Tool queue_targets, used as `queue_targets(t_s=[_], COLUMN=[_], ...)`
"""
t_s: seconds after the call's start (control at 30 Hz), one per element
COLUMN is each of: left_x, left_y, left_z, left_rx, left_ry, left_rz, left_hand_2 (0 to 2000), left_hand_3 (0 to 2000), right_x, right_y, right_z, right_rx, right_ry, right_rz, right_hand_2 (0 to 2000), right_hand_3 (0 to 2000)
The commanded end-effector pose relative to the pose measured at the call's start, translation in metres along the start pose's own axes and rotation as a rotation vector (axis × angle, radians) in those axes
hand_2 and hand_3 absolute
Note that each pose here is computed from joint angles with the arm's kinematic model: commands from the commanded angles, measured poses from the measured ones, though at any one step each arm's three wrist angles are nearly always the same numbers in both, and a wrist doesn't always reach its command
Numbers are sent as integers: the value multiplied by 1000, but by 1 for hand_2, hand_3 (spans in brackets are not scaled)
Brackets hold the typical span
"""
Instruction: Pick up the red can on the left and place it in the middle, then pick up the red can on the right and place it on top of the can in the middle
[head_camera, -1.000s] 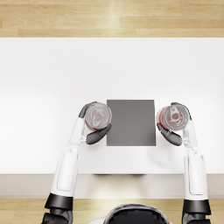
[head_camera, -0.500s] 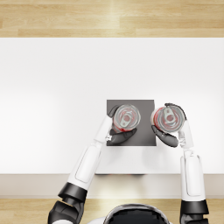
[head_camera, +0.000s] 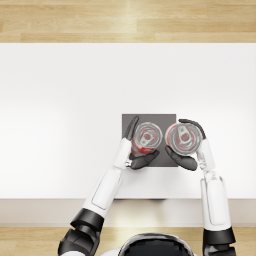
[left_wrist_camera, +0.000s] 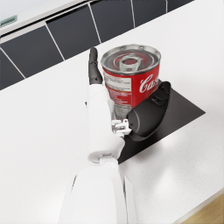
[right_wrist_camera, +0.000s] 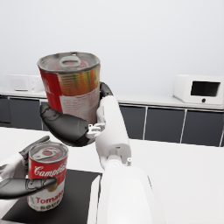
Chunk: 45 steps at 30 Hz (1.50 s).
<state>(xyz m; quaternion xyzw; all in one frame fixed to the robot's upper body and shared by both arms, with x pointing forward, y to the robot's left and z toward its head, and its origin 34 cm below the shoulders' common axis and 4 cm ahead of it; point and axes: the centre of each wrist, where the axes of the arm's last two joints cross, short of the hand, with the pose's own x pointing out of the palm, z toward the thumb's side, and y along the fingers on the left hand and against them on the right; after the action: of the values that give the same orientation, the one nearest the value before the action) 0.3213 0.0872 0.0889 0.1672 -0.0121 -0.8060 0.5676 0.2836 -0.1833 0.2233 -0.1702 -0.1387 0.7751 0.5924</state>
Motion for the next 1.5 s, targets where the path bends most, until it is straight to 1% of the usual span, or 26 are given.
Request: queue_targets(t_s=[0.03,0.1,0.13,0.2,0.27,0.33,0.4,0.5,0.57,0.63,0.67,0.7,0.73,0.87,0.97,1.23,1.4,1.5], left_x=[-3,-5,-8,-19,-35,-55,-79,-105,-113,-116,-117,-118,-119,-113,-109,-102,-99,-95], left_y=[5,-4,-13,-34,-52,-68,-83,-99,-109,-115,-117,-118,-120,-123,-127,-134,-138,-139], left_z=[6,10,17,40,61,77,84,72,64,61,58,56,55,53,49,37,35,32], left_rx=[23,53,94,178,218,144,96,0,-51,-72,-86,-97,-102,-116,-136,-187,-201,-213], left_ry=[-1,-1,-7,-18,-23,-35,-28,-27,-30,-30,-32,-33,-34,-41,-49,-65,-72,-79], left_rz=[44,74,90,129,170,144,190,274,306,321,326,332,335,322,312,302,300,288], left_hand_2=[0,0,0,0,0,0,0,0,0,0,0,0,0,0,0,0,0,0], left_hand_3=[0,0,0,0,0,0,0,0,0,0,0,0,0,0,0,0,0,0], right_x=[9,15,19,28,35,43,48,55,63,66,67,64,68,72,80,96,99,102], right_y=[-8,-14,-18,-30,-41,-48,-55,-65,-68,-69,-69,-68,-71,-71,-69,-75,-66,-61], right_z=[14,13,16,23,31,38,46,46,41,36,34,28,27,13,2,-9,-29,-41], right_rx=[-55,-56,-69,-101,-129,-157,-181,-178,-110,10,50,95,119,208,256,307,380,423], right_ry=[-2,-11,-16,-29,-40,-48,-55,-63,-62,-74,-79,288,2,1,7,1,11,20], right_rz=[41,78,62,54,63,86,102,141,175,60,24,218,15,-42,-28,-20,-17,11], right_hand_2=[2000,2000,2000,2000,2000,2000,2000,2000,2000,2000,2000,2000,2000,2000,2000,2000,2000,2000], right_hand_3=[1520,1520,1520,1520,1520,1520,1520,1520,1520,1520,1520,1520,1520,1520,1520,1520,1520,1520])
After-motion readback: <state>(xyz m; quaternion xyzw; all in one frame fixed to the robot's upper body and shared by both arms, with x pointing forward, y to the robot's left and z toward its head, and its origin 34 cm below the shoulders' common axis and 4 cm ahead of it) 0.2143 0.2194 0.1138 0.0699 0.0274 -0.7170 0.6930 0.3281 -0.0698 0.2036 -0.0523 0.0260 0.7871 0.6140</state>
